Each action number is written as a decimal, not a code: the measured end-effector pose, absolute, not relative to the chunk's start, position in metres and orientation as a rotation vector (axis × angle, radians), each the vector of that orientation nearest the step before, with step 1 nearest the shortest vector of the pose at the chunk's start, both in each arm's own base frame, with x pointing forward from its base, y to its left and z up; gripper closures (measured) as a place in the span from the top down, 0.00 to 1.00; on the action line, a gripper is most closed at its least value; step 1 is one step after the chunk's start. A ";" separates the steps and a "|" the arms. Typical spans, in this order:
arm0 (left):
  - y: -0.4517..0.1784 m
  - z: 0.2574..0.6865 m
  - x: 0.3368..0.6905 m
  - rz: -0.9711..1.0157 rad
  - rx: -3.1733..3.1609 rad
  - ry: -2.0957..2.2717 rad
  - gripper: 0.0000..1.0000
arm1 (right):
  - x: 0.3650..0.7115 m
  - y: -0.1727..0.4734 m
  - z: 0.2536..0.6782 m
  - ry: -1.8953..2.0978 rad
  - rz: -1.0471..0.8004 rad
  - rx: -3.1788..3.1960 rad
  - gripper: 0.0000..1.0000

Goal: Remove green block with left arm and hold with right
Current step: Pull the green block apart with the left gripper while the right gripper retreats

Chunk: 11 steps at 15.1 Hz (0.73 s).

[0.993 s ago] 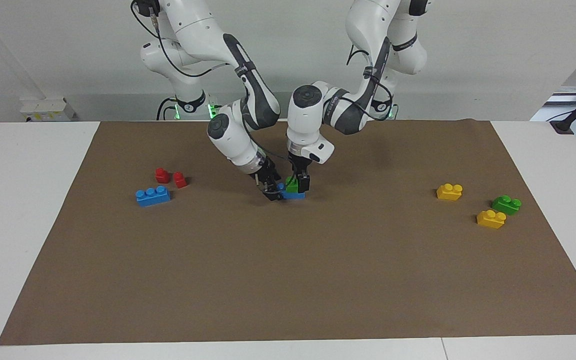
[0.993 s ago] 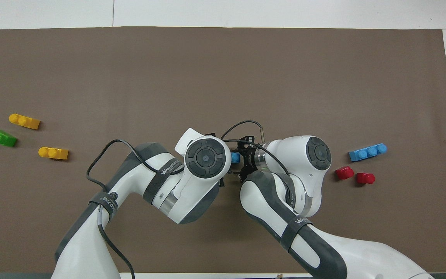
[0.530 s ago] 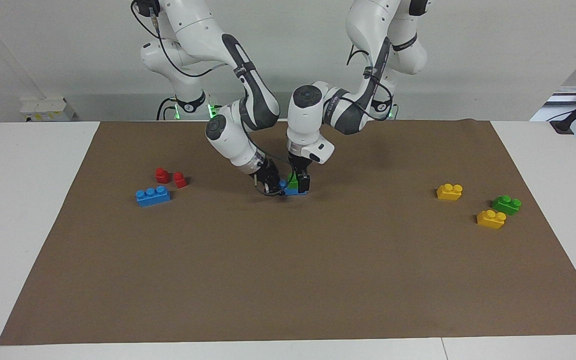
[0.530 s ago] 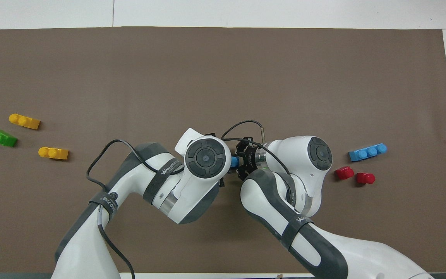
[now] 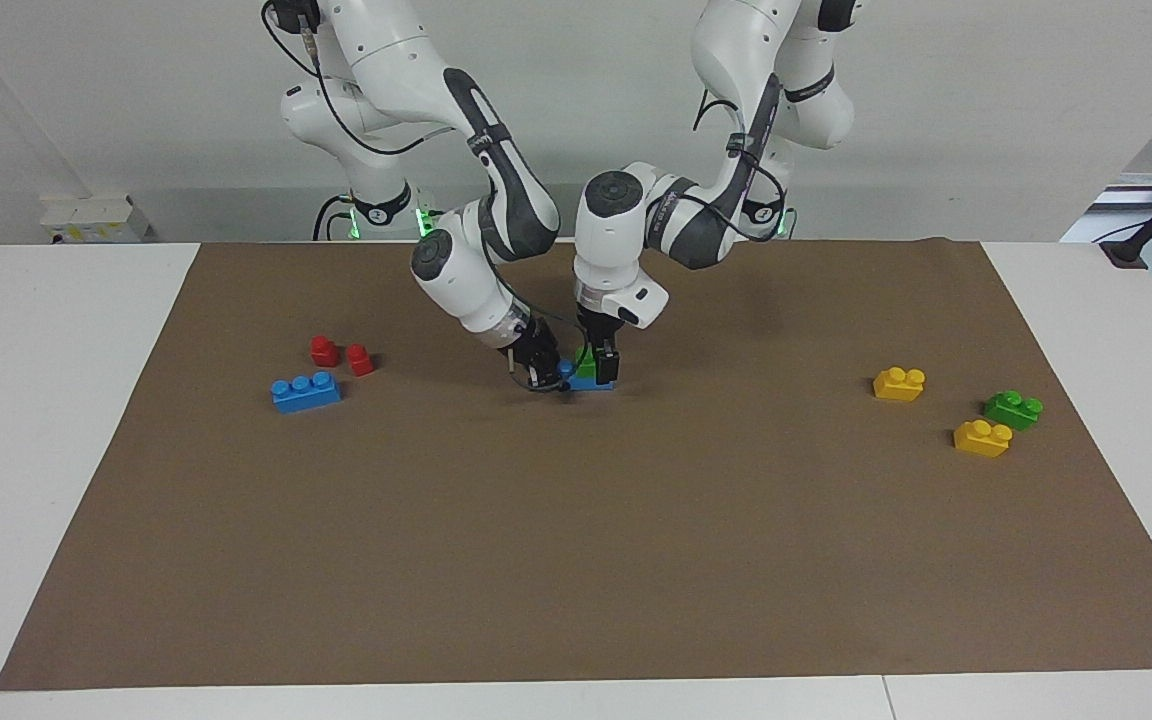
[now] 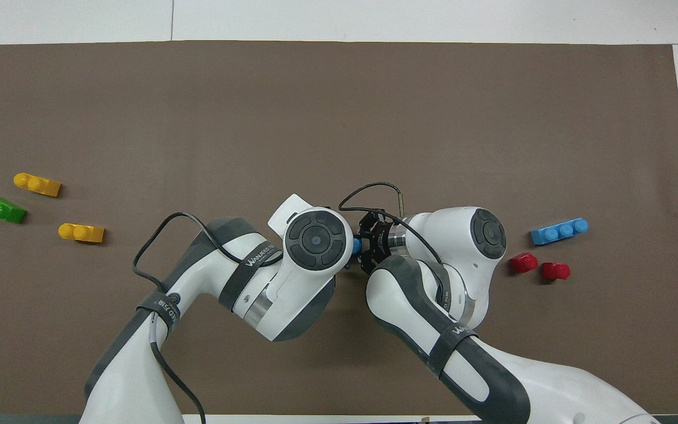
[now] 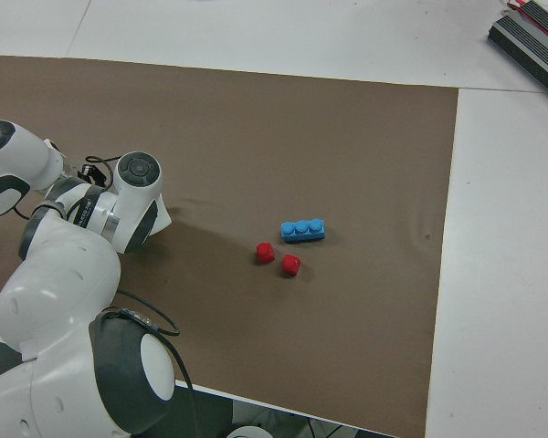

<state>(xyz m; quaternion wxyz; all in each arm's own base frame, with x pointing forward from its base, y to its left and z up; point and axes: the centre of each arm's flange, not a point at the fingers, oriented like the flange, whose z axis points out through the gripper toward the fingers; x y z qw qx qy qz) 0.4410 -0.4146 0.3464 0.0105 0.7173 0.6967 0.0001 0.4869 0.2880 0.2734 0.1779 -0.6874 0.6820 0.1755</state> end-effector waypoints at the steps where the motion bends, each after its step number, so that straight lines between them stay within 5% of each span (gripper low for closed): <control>1: -0.415 0.346 0.441 0.001 2.243 2.169 0.50 | 0.487 0.288 0.273 1.929 0.497 -1.945 0.35; 3: -0.414 0.350 0.444 0.009 2.242 2.160 0.34 | 0.486 0.289 0.273 1.927 0.497 -1.947 0.35; 11: -0.391 0.394 0.456 0.019 2.177 2.178 0.34 | 0.487 0.287 0.273 1.930 0.484 -1.941 0.35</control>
